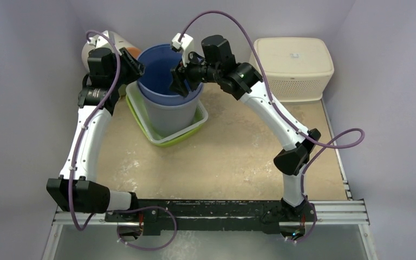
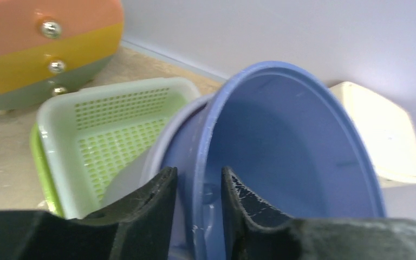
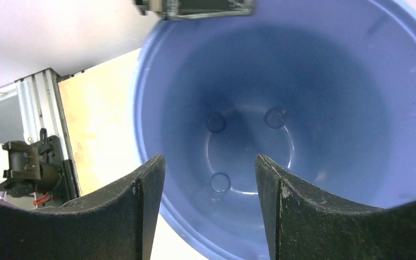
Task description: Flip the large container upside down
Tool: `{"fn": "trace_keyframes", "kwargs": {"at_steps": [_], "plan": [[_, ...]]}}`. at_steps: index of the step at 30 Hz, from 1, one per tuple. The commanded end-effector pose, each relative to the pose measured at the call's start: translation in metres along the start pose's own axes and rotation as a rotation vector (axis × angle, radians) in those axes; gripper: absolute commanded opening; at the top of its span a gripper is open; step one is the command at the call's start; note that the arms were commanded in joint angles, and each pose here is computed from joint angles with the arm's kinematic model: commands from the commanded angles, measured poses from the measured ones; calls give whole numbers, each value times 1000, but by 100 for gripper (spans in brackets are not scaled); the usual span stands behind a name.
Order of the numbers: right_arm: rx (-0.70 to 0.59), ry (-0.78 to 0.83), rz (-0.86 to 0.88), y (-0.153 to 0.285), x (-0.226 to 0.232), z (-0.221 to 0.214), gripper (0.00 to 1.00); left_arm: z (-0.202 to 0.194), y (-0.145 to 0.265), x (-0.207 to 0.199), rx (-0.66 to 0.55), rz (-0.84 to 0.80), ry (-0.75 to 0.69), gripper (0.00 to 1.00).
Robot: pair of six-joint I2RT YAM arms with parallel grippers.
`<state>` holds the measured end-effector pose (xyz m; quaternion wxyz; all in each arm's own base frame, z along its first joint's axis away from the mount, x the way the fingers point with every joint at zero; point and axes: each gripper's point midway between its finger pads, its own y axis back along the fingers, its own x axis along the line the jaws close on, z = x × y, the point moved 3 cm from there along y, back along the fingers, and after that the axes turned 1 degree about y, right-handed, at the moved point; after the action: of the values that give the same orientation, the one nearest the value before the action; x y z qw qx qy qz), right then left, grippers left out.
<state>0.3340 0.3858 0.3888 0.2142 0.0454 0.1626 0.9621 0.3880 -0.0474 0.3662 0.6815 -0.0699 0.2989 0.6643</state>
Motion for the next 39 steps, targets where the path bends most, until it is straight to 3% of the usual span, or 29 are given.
{"fn": "trace_keyframes", "kwargs": {"at_steps": [1, 5, 14, 21, 24, 27, 33, 39], "plan": [[-71, 84, 75, 11, 29, 27, 66, 23, 4, -47, -52, -188, 46, 36], [-62, 94, 96, 2, 39, 24, 67, 21, 4, -49, -46, -195, 52, 54], [-43, 94, 117, -10, 42, 15, 69, 13, 3, -46, -21, -187, 52, 56], [35, 81, 78, -33, 31, -17, 67, 15, 8, -56, -20, -233, 71, 57], [39, 78, 63, -37, 28, -20, 59, 17, 13, -57, -22, -237, 68, 57], [34, 74, 64, -37, 29, -18, 46, 23, 21, -54, -38, -200, 38, 63], [26, 79, 16, -36, 21, -16, 0, 43, 49, -39, -106, -81, -36, 66], [-6, 78, -39, -32, 14, -8, 0, 61, 90, -13, -232, 98, -54, 68]]}}
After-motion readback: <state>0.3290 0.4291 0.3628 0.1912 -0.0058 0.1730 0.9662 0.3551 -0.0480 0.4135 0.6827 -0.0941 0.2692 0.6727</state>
